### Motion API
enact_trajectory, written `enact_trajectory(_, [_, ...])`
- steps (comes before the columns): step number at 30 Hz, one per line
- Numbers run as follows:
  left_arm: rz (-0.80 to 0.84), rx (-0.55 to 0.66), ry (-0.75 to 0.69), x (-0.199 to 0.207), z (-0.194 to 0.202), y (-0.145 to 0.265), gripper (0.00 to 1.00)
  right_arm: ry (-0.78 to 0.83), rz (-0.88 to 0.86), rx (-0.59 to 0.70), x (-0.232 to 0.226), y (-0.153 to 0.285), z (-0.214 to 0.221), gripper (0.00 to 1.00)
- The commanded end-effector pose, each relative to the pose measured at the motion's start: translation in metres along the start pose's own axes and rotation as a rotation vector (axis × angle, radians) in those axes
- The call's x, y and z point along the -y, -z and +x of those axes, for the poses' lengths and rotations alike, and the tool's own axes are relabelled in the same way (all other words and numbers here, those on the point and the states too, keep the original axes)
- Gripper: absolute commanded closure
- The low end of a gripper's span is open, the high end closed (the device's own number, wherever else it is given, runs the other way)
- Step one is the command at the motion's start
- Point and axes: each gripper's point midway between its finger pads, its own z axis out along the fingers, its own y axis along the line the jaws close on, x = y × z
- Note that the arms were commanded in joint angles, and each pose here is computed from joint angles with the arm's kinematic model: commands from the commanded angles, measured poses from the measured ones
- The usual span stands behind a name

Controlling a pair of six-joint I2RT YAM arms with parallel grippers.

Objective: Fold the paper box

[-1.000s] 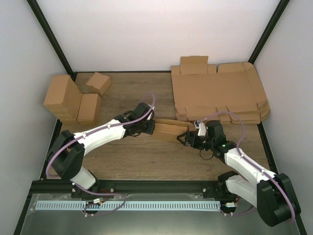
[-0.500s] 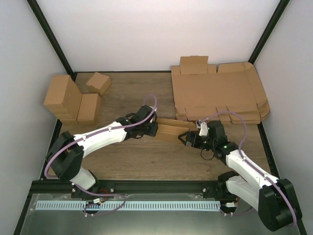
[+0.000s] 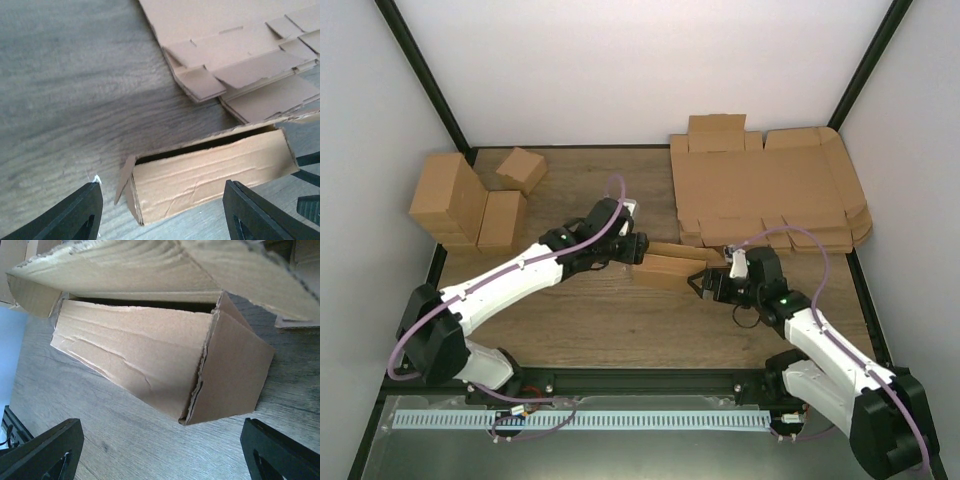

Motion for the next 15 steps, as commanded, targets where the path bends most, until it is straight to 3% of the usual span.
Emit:
enact_trajectory(1, [-0.012, 0.004, -0.057, 0.001, -0.020, 0.006, 0.35, 0.052, 0.008, 0.045, -0.013, 0.009, -0.020, 0.11])
enact_trajectory(5, [-0.030, -0.054, -0.096, -0.005, -0.021, -0.009, 0.51, 0.063, 0.014, 0.043, -0.015, 0.010, -0.023, 0.11])
enact_trajectory(15, [0.007, -0.158, -0.124, -0.010, -0.009, -0.023, 0.60, 0.062, 0.017, 0.027, -0.013, 0.009, -0.020, 0.11])
